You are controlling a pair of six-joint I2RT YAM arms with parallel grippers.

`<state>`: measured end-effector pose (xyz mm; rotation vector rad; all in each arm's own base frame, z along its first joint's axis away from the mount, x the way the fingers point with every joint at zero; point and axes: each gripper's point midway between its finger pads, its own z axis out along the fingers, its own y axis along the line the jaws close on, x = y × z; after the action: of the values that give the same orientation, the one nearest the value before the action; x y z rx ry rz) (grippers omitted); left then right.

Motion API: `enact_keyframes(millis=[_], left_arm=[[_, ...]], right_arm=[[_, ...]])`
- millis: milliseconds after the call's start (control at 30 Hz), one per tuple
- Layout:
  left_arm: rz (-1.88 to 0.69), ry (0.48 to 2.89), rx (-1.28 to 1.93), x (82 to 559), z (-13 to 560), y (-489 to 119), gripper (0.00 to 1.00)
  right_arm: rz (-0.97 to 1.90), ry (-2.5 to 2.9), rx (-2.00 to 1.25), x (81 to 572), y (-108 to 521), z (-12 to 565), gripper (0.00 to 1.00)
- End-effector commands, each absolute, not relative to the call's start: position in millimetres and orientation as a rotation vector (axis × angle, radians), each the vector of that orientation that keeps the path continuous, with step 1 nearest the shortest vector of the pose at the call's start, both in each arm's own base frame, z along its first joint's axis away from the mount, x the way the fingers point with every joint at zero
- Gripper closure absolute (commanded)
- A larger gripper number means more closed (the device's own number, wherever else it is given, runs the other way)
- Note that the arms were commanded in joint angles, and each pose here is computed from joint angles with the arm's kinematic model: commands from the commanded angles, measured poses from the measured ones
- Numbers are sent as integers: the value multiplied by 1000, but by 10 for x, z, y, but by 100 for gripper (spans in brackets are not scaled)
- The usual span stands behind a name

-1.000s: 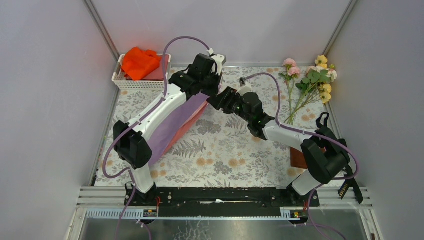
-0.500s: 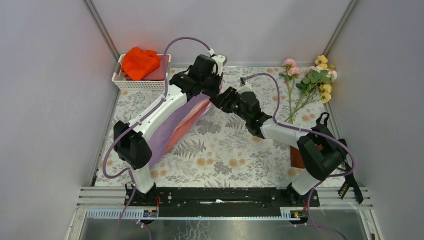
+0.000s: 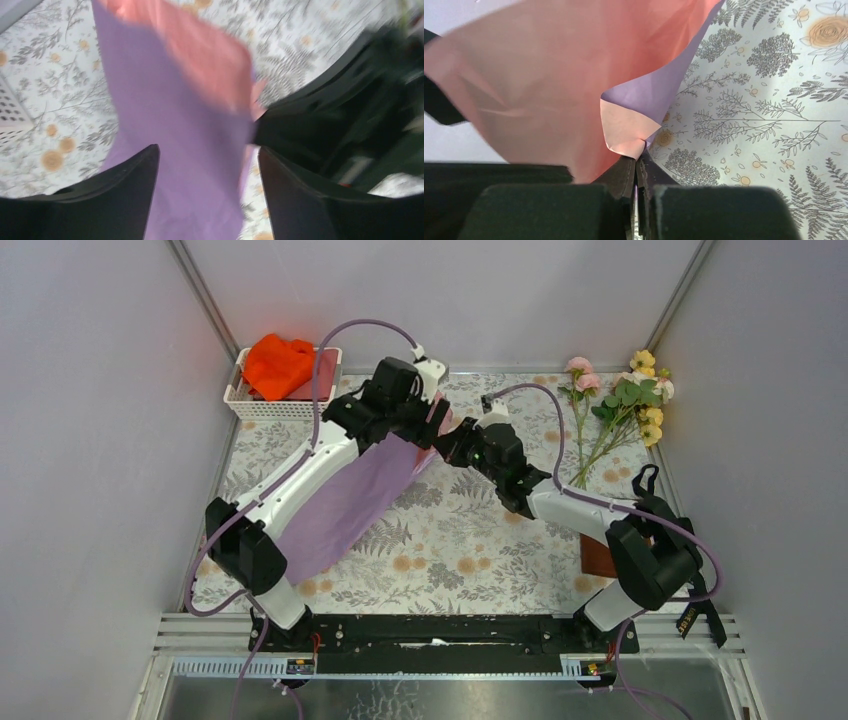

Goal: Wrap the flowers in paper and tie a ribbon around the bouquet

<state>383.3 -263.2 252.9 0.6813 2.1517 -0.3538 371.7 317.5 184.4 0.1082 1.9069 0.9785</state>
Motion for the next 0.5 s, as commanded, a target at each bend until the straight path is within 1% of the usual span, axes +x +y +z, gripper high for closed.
enact_keyframes(millis=[0, 33, 67, 100, 133, 267, 367, 433, 467], left_arm=[[-174, 2189, 832, 3700, 2134, -2350, 15], [-156, 2203, 851, 3662, 2058, -2305, 11], [-151, 2216, 866, 3618, 2003, -2276, 4], [-158, 2227, 878, 3570, 1962, -2263, 2], [-174, 2232, 892, 3524, 1943, -2264, 1], [-233, 2226, 894, 3418, 1960, -2290, 1], [-218, 2218, 874, 3453, 1975, -2280, 2], [-176, 2215, 863, 3497, 1964, -2229, 8], [-161, 2218, 862, 3510, 1943, -2212, 13]], right_arm=[[942, 1816, 46, 3707, 3051, 2201, 100], [937, 1818, 42, 3705, 3036, 2211, 100], [936, 1819, 39, 3702, 3022, 2226, 100], [935, 1818, 34, 3697, 3013, 2243, 100], [936, 1817, 32, 3693, 3002, 2263, 100], [946, 1809, 23, 3683, 2991, 2325, 100], [973, 1816, -3, 3649, 3034, 2350, 100], [974, 1816, -13, 3638, 3037, 2377, 100], [973, 1814, -18, 3633, 3033, 2393, 100]])
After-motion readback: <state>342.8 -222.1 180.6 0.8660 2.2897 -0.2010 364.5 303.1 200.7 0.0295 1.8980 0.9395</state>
